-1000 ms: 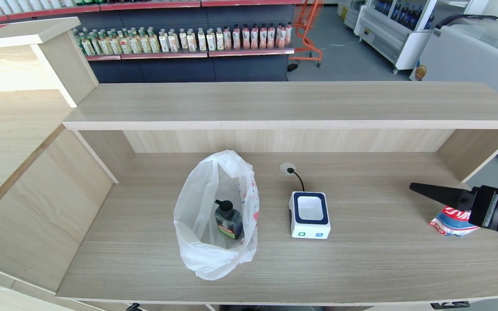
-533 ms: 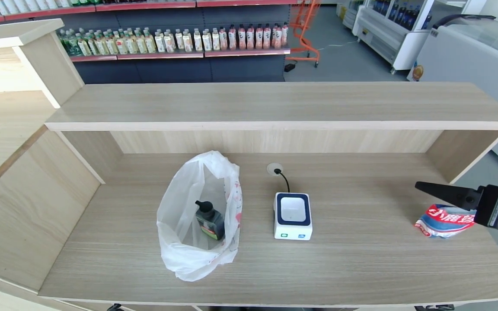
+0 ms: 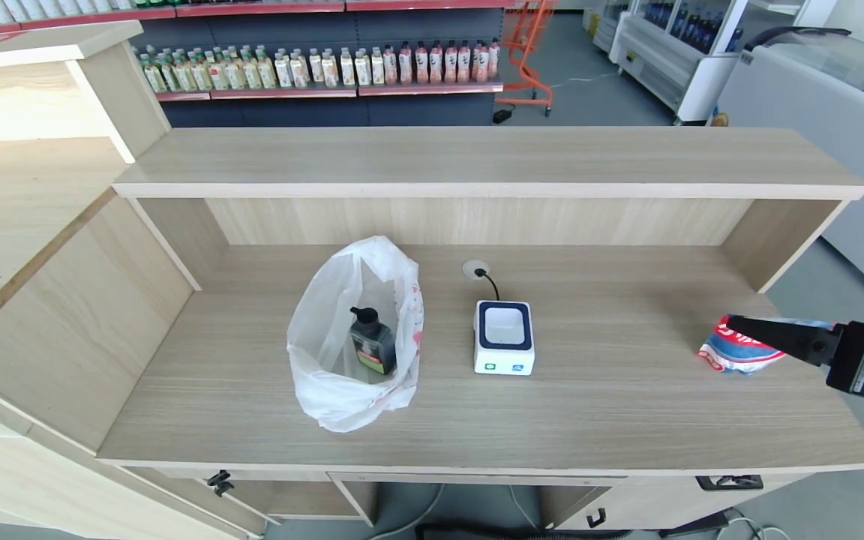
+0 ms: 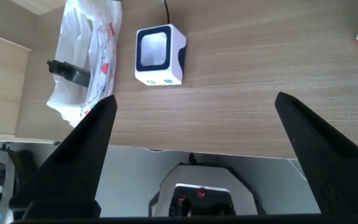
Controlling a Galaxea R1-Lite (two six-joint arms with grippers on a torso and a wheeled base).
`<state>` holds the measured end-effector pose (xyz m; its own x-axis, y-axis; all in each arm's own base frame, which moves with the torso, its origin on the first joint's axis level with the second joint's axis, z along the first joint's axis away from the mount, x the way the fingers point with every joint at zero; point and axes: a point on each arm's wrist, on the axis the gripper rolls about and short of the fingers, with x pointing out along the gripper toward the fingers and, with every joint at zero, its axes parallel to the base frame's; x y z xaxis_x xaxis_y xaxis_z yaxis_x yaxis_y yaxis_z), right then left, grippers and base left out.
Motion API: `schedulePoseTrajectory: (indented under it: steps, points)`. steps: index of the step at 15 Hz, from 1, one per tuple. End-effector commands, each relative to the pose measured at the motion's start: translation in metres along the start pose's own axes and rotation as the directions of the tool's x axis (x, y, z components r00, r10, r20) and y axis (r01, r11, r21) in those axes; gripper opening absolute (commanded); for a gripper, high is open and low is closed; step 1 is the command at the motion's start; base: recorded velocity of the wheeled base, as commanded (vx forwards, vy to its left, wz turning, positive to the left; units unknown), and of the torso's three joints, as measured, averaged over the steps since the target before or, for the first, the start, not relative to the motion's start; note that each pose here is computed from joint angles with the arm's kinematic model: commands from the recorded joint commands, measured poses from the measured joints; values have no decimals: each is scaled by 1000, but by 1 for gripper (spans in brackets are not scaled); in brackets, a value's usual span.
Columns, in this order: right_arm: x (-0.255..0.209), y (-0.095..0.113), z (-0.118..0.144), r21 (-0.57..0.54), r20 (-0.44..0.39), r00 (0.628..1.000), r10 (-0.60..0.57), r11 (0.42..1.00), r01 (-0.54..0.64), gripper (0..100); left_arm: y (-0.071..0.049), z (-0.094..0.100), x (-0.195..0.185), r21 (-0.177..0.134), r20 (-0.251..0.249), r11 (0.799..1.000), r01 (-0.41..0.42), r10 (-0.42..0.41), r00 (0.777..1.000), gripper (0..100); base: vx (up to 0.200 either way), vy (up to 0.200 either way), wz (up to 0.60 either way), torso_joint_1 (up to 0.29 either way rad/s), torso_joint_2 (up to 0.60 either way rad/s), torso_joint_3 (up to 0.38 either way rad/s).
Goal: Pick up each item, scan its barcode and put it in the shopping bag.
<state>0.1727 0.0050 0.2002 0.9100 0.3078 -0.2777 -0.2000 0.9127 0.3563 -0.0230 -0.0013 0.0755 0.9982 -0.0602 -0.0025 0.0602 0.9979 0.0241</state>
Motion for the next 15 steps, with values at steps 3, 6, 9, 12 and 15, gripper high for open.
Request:
schedulePoseTrajectory:
  steps: [3,6,9,12,15]
  points:
    - [4,-8,10,10,23,999,-39,999,38,100,0,0,0,2,-2,1000,0,0,1000,100,0,-200,0,6,2,2]
    - [11,-21,22,34,42,994,-97,995,96,100,0,0,0,2,-2,1000,1,-1,1000,100,0,-200,0,6,1,4]
    - [17,-35,29,67,43,988,-148,987,145,100,0,0,0,2,-2,1000,1,-1,1000,100,0,-200,0,2,4,4]
    - [17,-35,34,145,58,988,-146,980,136,100,0,0,0,2,0,1000,1,-1,1000,100,0,-200,0,2,4,4]
    - [23,-35,47,237,44,987,-157,961,142,100,0,0,0,2,0,1000,1,-1,1000,100,0,-200,0,1,1,4]
